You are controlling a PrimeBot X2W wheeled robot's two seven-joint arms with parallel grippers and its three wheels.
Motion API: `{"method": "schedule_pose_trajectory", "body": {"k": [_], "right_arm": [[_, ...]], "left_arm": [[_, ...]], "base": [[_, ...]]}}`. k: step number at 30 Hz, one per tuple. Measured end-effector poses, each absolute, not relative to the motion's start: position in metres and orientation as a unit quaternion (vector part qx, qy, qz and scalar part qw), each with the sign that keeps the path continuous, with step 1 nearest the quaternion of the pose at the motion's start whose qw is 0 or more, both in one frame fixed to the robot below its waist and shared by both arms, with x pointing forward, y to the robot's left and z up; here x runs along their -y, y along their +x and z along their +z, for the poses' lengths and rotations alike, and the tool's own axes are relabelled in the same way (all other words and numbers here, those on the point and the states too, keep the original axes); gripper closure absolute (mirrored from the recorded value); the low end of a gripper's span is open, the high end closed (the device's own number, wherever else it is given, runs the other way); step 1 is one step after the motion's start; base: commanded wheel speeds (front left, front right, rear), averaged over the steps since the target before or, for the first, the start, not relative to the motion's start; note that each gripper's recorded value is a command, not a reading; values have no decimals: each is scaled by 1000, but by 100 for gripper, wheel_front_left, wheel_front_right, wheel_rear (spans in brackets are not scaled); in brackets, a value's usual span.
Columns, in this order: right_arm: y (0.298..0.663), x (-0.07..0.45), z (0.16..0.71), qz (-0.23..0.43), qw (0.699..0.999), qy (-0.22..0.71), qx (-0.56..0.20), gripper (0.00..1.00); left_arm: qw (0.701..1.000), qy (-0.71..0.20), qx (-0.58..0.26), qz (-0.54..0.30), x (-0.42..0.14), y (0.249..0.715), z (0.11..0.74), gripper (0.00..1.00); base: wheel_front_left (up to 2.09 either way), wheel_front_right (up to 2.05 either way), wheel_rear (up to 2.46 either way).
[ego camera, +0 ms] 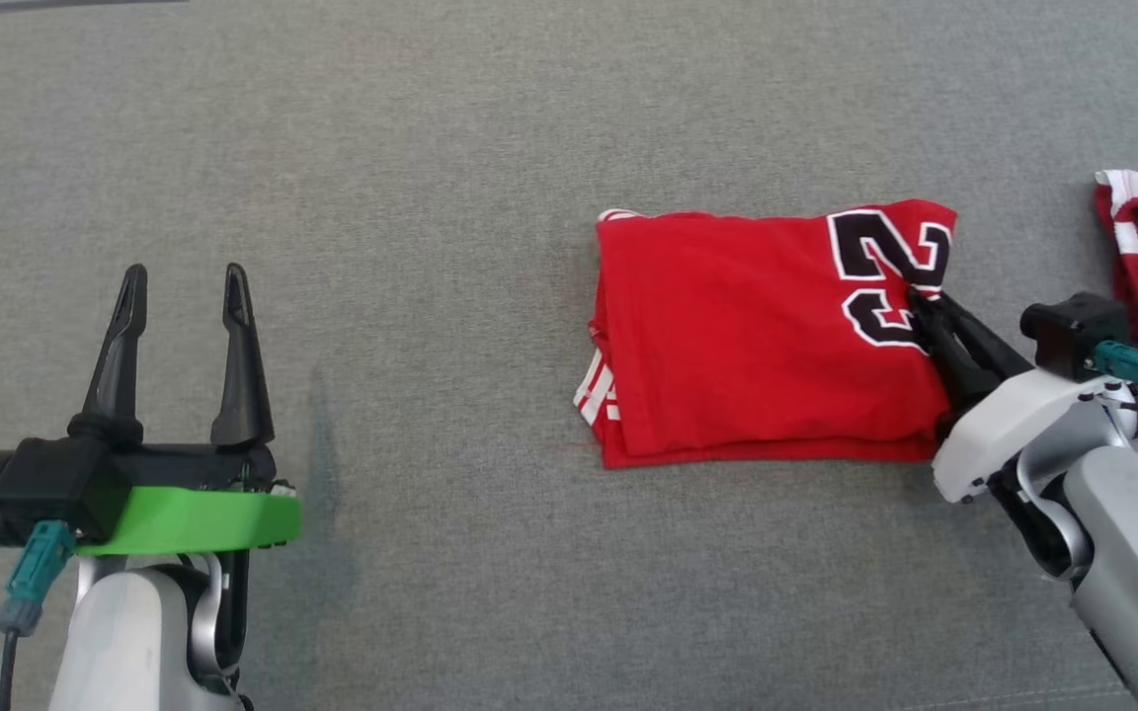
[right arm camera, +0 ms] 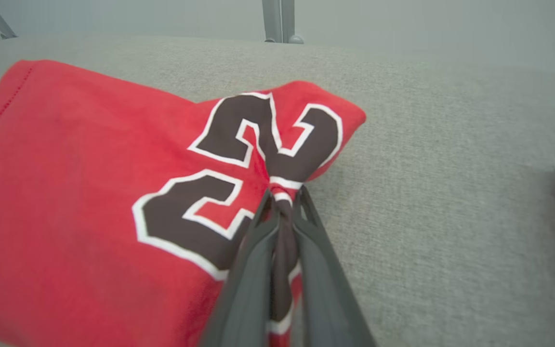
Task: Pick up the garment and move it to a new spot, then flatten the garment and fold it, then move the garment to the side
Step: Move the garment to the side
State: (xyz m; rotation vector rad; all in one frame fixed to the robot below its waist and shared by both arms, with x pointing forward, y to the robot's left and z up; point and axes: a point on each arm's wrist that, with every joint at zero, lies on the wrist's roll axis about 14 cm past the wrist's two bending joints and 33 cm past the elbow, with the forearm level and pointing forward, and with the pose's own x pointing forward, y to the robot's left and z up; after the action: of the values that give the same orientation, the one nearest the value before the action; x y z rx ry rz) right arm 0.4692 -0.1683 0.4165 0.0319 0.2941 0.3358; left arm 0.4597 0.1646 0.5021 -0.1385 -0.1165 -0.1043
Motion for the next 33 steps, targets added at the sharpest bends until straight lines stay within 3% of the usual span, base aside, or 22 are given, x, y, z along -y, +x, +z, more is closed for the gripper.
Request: {"method": "schedule_pose_trajectory", "body": {"k": [8,12,21,27,31,32,33], "right_arm": [[471,246,432,108,982,-57,-141,100],[479,269,458,101,985,-91,-105,100],[472,363,507,30,977,-186,-104,100],[470,416,523,-38,972,-206,-108,100],[478,428,503,-61,969,-200,-130,100],[481,428,498,-64,970,-196,-132,66],[484,429,493,-68,970,-191,-134,51]], "left_arm": [[988,-80,59,-119,-118,486,494,0],[985,-82,51,-145,-100,497,482,0],[977,-84,29,-196,-66,517,458,0],[973,-84,21,-215,-55,527,445,0],[971,-83,4,-225,-49,532,429,0],[971,-83,2,-226,-49,533,427,0],[970,-82,2,-227,-49,534,425,0]], "base": [[0,0,0],[0,0,0],[0,0,0],[0,0,0],[0,0,0],[0,0,0],[0,0,0]]}}
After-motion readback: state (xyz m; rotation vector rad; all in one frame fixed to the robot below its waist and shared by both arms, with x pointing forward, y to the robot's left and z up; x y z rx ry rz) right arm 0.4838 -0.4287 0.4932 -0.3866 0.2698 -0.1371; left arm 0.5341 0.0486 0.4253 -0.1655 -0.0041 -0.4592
